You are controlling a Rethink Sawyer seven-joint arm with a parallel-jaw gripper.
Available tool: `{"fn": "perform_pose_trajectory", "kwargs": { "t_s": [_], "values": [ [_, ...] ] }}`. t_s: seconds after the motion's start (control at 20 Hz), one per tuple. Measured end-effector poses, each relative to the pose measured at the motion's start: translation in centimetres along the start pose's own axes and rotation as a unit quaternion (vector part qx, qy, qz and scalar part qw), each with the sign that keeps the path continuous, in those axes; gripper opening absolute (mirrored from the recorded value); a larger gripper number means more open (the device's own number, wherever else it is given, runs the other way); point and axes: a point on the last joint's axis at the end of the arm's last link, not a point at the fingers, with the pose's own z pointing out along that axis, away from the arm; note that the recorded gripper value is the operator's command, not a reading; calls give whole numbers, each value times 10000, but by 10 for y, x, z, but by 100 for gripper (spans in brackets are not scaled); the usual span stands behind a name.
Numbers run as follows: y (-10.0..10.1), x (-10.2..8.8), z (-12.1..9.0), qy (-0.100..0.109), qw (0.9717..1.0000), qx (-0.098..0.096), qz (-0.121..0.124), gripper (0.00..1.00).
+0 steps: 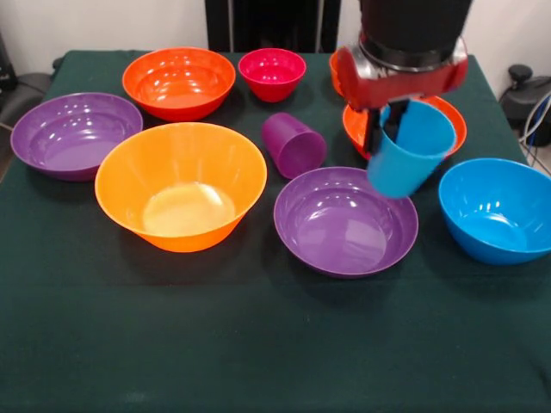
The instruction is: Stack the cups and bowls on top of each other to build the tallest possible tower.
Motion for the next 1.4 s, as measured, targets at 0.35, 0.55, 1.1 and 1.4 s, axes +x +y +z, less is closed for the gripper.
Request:
{"fn": "perform_pose_trajectory", "kwargs": {
  "t_s": [0.35, 0.55, 1.1, 1.4],
  "values": [
    [-1, -55, -1, -90, 9996, -220, 139, 0],
    [-2, -83, 1, -171, 9988, -399, 245, 0],
    [-23, -116, 14, -381, 9962, -655, 418, 0],
    [-35, -125, 29, -487, 9964, -604, 333, 0]
  ]
}}
